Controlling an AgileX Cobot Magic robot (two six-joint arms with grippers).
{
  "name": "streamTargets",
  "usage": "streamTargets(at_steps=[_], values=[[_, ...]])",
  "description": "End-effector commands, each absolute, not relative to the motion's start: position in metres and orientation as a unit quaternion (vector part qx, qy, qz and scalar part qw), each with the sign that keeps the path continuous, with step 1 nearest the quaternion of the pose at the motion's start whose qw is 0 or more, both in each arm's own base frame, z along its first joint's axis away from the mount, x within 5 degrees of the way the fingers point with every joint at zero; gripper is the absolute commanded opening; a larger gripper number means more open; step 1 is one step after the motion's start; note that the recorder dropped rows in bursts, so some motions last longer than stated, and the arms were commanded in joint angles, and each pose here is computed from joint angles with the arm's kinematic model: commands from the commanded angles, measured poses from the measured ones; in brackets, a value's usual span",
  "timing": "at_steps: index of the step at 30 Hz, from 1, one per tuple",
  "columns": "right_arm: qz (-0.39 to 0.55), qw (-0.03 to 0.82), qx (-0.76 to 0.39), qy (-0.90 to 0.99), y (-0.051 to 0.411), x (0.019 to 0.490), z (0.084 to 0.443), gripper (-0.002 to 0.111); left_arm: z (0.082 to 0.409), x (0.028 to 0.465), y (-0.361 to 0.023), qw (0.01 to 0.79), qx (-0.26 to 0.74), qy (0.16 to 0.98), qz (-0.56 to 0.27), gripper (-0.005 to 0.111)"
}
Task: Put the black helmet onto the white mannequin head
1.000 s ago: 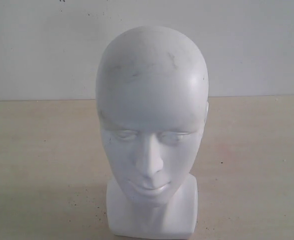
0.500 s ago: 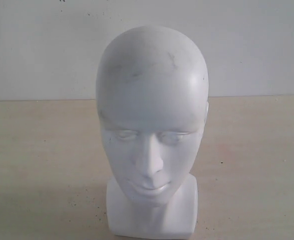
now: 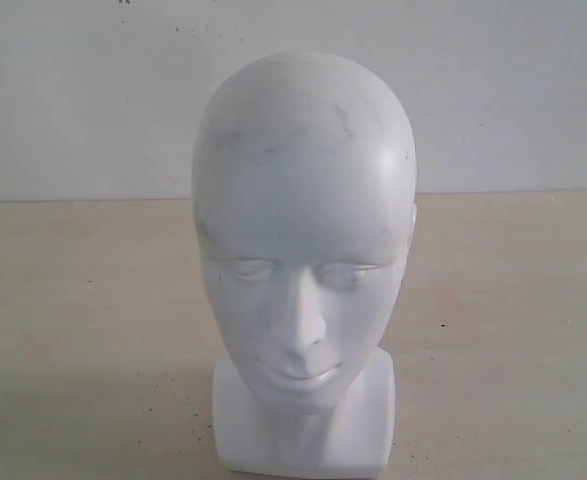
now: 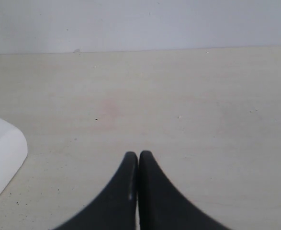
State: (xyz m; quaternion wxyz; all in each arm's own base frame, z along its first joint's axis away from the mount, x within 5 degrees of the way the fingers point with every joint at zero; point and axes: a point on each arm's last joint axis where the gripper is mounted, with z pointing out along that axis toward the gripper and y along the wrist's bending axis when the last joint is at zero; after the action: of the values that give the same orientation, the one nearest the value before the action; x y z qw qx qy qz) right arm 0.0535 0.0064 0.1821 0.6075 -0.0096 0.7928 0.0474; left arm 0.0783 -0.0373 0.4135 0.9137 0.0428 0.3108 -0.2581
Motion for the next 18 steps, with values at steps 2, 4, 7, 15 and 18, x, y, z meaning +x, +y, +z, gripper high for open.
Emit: streamTargets(at_steps=[2,4,7,15,18], values=[[0.046,0.614,-0.010,0.788,0.006,0.053,0.183,0.000,0.400,0.068,-0.038,0.906,0.046,0.258,-0.331,0.004],[0.046,0.614,-0.010,0.788,0.006,0.053,0.183,0.000,0.394,0.066,-0.038,0.896,0.039,0.250,-0.364,0.004],[0.046,0.614,-0.010,0.788,0.006,0.053,0.183,0.000,0.388,0.061,-0.036,0.878,0.022,0.216,-0.427,0.004],[0.046,0.614,-0.010,0.788,0.006,0.053,0.183,0.000,0.370,0.062,-0.034,0.804,-0.023,0.238,-0.544,0.004],[0.046,0.614,-0.010,0.788,0.006,0.053,0.183,0.000,0.370,0.061,-0.029,0.751,-0.062,0.226,-0.617,0.004]])
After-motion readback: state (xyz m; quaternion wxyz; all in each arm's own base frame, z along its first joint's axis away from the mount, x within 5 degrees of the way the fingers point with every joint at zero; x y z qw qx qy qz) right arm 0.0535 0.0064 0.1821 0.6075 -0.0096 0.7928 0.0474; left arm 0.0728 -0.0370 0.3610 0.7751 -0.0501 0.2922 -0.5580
